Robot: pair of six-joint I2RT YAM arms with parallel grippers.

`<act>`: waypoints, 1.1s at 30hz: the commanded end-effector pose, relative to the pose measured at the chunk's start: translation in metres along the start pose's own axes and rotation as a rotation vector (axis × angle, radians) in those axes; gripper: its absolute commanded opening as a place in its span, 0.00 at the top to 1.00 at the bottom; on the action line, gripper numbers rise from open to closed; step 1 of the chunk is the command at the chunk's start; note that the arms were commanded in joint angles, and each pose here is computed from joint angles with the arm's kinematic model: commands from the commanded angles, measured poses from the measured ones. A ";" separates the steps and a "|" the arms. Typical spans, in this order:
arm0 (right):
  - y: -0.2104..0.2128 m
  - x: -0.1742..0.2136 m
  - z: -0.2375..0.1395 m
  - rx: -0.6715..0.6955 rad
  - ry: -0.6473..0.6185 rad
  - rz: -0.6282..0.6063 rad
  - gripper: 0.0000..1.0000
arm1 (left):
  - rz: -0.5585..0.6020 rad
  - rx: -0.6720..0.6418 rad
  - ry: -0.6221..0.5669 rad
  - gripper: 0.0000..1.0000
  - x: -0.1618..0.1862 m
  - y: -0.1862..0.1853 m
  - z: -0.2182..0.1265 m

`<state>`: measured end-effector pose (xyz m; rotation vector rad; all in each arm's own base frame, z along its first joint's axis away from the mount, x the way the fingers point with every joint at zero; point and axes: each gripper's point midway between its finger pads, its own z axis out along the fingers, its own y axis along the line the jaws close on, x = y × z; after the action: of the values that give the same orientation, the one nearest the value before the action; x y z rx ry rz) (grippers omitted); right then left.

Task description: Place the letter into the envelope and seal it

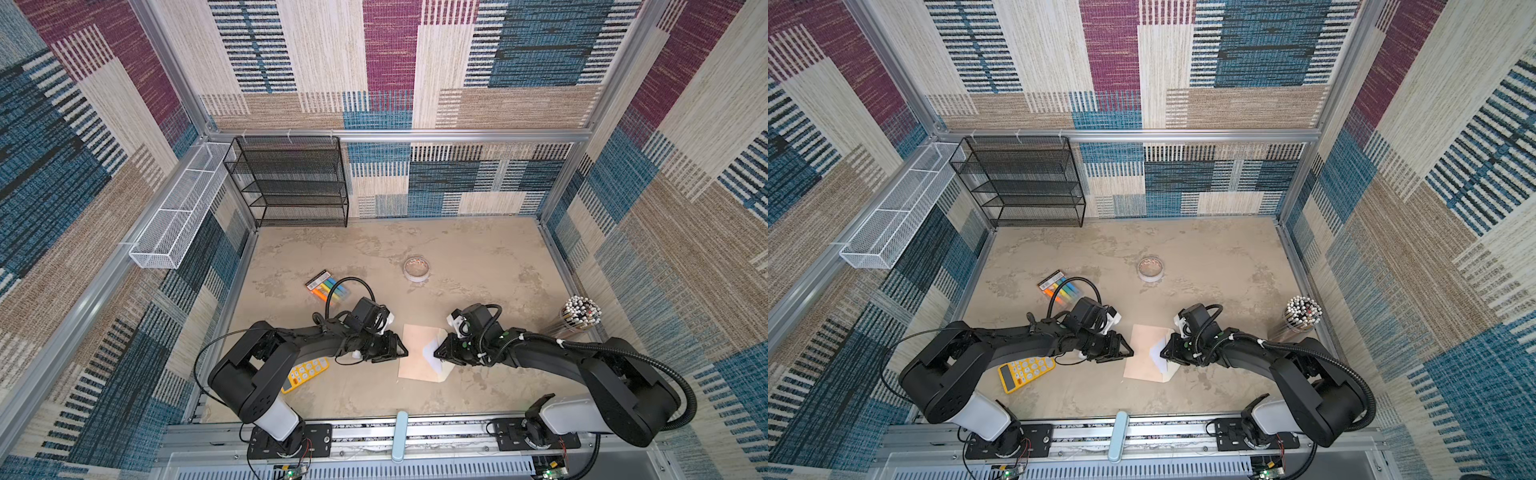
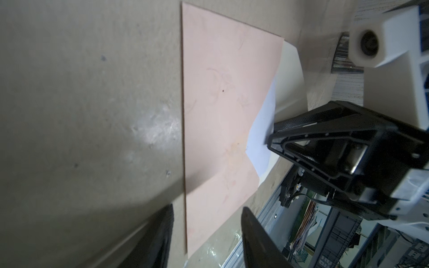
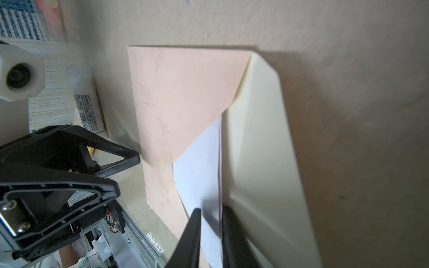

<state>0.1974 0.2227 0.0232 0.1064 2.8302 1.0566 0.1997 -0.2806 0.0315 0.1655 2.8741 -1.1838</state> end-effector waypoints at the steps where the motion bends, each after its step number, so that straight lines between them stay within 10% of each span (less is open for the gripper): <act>1: -0.005 0.003 0.002 0.019 0.015 0.013 0.82 | -0.069 -0.060 0.036 0.50 0.015 0.017 0.002; 33: -0.001 0.008 0.008 0.005 0.041 0.010 0.97 | -0.079 -0.047 0.006 0.69 0.016 0.016 0.007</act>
<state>0.1932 0.2338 0.0203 0.0818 2.8476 1.1086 0.1880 -0.2840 0.0256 0.1201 2.8845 -1.2190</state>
